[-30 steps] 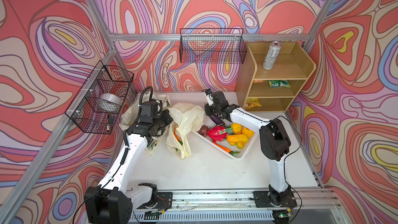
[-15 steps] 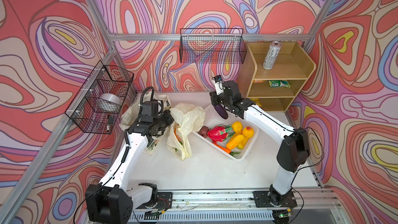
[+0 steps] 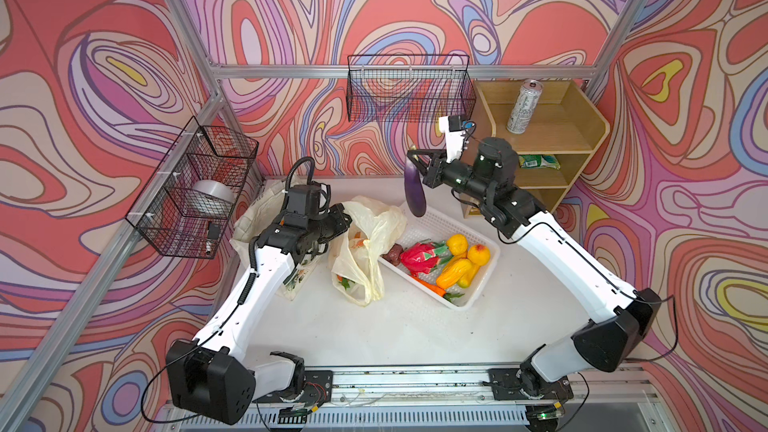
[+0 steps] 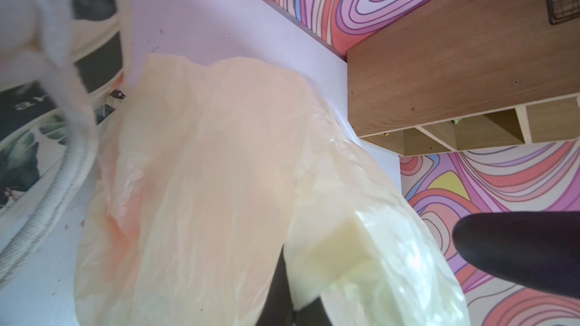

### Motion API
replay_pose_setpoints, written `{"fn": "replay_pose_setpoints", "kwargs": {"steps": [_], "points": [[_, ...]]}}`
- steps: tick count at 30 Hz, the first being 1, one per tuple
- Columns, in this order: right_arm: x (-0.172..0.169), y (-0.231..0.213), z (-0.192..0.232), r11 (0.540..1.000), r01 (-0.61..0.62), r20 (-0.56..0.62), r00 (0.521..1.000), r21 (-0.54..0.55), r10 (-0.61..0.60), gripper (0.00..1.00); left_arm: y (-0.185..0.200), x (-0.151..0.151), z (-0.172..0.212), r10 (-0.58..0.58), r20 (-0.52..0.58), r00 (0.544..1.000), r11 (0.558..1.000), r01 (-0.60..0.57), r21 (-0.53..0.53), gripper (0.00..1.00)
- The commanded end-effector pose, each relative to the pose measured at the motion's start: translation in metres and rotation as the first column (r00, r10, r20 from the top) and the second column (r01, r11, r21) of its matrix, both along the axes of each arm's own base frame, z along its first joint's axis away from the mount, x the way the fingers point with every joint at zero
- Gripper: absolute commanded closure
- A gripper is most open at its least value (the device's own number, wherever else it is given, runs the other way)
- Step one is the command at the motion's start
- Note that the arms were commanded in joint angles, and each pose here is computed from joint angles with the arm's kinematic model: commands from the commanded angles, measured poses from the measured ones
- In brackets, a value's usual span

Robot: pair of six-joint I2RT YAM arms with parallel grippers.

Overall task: Place the mixed food into the grocery bags and tie them
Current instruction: 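Lift the eggplant with the right gripper and carry it over the cream bag, then lower the eggplant into the cream bag and open the right gripper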

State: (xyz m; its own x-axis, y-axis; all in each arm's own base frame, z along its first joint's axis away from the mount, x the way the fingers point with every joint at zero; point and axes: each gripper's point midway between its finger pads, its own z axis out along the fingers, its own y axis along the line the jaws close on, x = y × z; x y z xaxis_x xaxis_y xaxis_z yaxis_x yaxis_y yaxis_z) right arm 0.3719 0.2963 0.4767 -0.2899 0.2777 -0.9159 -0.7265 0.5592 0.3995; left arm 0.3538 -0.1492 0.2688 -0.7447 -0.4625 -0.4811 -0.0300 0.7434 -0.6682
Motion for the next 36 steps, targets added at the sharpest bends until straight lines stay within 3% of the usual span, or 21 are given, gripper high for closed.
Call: {"fn": "replay_pose_setpoints", "kwargs": {"steps": [1,9,17,22,30,36], "points": [[-0.029,0.003,0.026,0.98,-0.122,-0.016,0.992,0.157,0.126,1.0,-0.014,-0.002,0.019,-0.018,0.012,1.0,1.0,0.018,-0.015,1.0],[-0.064,0.002,0.045,0.92,-0.21,-0.001,0.975,0.331,0.222,1.0,-0.061,0.005,0.017,-0.112,-0.034,0.993,0.993,0.111,-0.04,1.0],[-0.071,0.029,0.003,0.924,-0.199,0.0,0.977,0.327,0.211,1.0,-0.067,0.011,0.012,-0.108,-0.052,0.993,0.993,0.105,-0.056,1.0],[-0.05,0.026,-0.027,0.944,-0.08,0.059,0.996,0.321,0.064,1.0,-0.067,0.009,0.012,-0.101,-0.051,0.994,0.993,0.098,-0.072,1.0],[-0.011,0.034,-0.065,0.952,0.094,0.112,0.985,0.291,-0.131,1.0,-0.07,0.008,0.016,-0.094,-0.04,0.995,0.989,0.089,-0.122,1.0],[-0.015,0.053,-0.11,0.971,0.151,0.136,0.975,0.186,-0.177,1.0,-0.066,0.01,0.029,-0.051,-0.005,0.999,0.987,0.049,-0.155,1.0]]}}
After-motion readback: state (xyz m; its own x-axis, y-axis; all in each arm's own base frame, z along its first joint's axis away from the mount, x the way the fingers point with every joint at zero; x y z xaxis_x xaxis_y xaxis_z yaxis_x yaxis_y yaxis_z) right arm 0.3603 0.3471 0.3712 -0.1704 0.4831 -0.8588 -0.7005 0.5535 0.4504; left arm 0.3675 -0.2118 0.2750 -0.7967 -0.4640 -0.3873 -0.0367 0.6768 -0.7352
